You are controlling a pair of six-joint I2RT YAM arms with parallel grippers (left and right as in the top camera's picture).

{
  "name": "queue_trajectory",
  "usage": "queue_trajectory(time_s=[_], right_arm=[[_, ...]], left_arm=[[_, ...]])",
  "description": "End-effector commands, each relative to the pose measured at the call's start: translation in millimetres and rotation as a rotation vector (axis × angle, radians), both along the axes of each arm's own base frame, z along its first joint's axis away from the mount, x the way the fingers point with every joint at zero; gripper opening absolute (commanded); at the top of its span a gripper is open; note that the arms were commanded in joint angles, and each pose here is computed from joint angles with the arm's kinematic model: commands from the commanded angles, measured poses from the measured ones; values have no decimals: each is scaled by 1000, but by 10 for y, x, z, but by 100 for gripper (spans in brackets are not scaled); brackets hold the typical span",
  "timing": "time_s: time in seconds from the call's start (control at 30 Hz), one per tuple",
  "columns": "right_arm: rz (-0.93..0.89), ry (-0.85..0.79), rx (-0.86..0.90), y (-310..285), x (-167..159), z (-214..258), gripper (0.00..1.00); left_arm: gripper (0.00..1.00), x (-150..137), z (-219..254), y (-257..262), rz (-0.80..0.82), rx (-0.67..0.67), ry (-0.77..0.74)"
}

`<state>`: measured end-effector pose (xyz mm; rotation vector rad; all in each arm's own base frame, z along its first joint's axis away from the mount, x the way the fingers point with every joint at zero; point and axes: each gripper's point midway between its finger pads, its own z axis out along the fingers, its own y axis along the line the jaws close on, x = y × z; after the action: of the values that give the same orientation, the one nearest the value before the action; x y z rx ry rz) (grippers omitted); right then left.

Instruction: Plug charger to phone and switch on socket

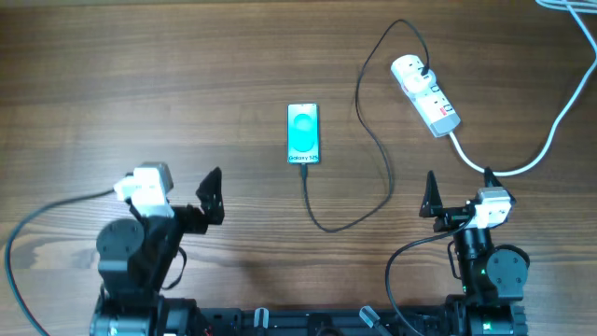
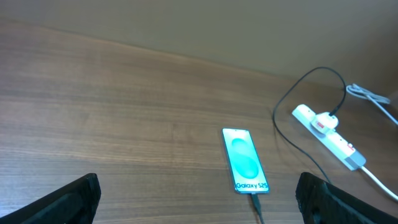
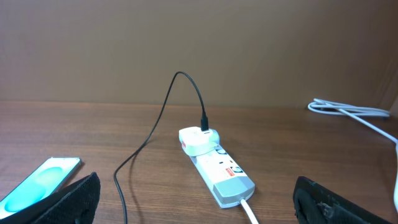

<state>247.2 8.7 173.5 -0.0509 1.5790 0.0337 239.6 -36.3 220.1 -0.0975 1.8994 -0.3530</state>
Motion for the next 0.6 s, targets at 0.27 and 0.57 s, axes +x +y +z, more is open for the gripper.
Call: queue_trajectory(time_s=[0.27,0.57], right_arm=[[-21,-11,14,-40,-5,19,100],[-21,-11,14,-40,-5,19,100]], left_arm=[[100,-19,-132,61,30,25,-262],[100,-13,-82,61,23,93,-412]])
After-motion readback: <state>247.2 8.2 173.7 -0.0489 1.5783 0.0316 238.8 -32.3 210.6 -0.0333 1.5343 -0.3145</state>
